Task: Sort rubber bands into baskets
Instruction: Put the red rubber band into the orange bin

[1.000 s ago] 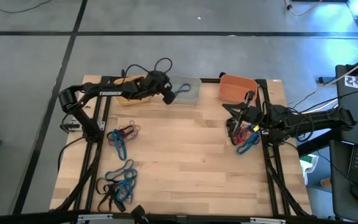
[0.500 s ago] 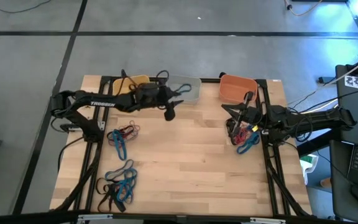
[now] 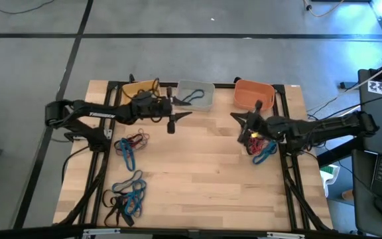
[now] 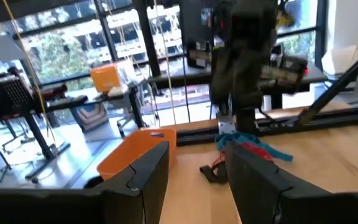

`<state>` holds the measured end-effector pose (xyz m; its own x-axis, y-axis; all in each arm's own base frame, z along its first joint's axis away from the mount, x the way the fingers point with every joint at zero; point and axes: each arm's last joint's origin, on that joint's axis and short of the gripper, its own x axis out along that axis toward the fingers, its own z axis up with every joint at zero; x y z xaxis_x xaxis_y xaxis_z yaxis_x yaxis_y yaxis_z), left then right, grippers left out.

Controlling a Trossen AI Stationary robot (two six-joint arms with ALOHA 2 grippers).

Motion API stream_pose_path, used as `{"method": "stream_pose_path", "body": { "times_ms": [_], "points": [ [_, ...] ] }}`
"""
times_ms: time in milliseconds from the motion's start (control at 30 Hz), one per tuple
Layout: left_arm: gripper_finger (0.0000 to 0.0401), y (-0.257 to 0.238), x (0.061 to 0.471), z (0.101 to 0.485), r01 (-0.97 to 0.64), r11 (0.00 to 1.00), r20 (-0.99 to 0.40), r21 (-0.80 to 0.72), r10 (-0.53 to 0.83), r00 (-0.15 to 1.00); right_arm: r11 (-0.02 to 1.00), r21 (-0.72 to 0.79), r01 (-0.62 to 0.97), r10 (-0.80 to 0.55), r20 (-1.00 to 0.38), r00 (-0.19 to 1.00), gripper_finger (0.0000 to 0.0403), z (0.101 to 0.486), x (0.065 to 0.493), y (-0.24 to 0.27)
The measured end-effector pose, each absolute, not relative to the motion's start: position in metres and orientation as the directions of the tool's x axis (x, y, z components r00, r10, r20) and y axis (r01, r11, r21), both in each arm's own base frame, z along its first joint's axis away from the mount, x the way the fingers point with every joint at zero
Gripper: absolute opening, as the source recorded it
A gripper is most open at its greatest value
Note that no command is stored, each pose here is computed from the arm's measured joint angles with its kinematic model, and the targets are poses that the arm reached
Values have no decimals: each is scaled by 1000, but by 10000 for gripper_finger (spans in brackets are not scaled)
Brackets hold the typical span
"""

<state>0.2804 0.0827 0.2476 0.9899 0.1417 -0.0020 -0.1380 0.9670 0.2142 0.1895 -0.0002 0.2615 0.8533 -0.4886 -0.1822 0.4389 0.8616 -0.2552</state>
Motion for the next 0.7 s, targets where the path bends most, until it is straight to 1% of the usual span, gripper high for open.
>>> {"method": "stream_pose_path", "body": {
  "times_ms": [167, 367, 500, 700],
  "points": [
    [155, 77, 265, 256, -133, 968, -4, 214, 137, 991, 871, -113, 478, -489, -296, 821, 14, 259, 186, 0],
    [155, 73, 254, 258, -117, 974, -97, 196, 138, 986, 888, 12, 460, -412, -423, 807, 14, 257, 182, 2],
    [155, 73, 252, 259, -120, 974, -97, 190, 141, 985, 887, 52, 459, -373, -504, 779, 14, 249, 178, 2],
    [155, 73, 252, 259, -125, 977, -97, 175, 144, 985, 876, 82, 476, -325, -629, 706, 14, 237, 170, 3]
  ]
}}
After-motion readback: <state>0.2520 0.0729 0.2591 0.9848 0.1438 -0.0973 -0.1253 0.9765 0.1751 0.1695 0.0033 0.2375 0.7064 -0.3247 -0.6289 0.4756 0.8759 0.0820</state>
